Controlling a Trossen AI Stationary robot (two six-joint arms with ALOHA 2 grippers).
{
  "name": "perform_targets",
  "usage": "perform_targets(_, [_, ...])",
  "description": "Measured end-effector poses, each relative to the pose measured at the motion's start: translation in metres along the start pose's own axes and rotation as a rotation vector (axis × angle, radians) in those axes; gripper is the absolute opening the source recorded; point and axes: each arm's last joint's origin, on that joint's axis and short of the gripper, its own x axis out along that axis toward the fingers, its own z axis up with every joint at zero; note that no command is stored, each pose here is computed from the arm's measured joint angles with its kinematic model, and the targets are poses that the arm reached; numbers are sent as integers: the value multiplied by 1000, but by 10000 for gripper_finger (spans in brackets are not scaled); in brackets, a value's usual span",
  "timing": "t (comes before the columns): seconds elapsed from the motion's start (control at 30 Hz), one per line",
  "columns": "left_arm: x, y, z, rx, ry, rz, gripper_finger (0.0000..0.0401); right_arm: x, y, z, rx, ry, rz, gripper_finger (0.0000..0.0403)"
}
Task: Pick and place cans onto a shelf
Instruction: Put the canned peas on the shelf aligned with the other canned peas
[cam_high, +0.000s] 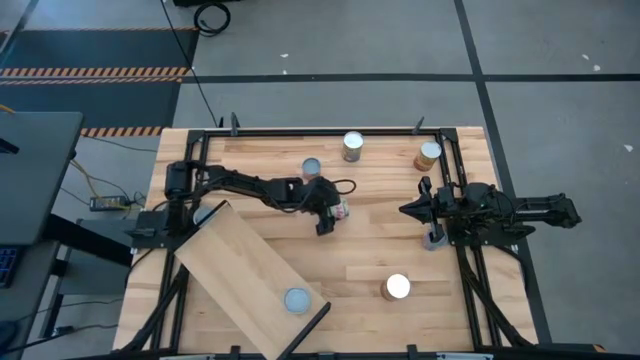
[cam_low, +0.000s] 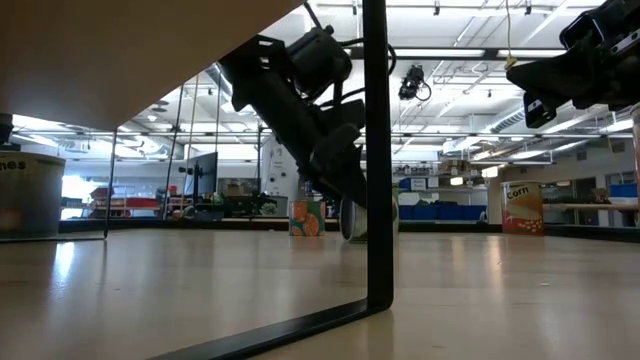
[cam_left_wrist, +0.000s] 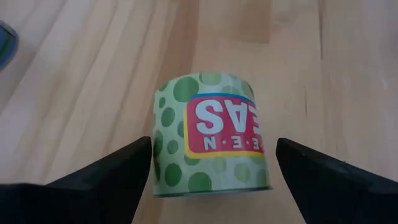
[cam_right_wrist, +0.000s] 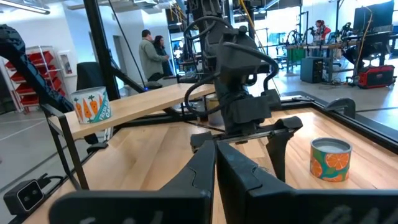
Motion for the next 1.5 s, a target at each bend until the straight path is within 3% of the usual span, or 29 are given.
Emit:
perform_targets(0.2, [6, 3, 0, -28, -31, 13, 350, 0, 0, 0, 0, 0, 0, 22])
perform_targets(0.7, [6, 8, -16, -53, 127, 58, 345, 0, 0, 0, 0, 0, 0, 22])
perform_targets(1.23, [7, 7, -11, 34, 82, 57, 207, 0, 0, 0, 0, 0, 0, 22])
perform_targets(1.5, [7, 7, -11, 53, 77, 56, 172, 0, 0, 0, 0, 0, 0, 22])
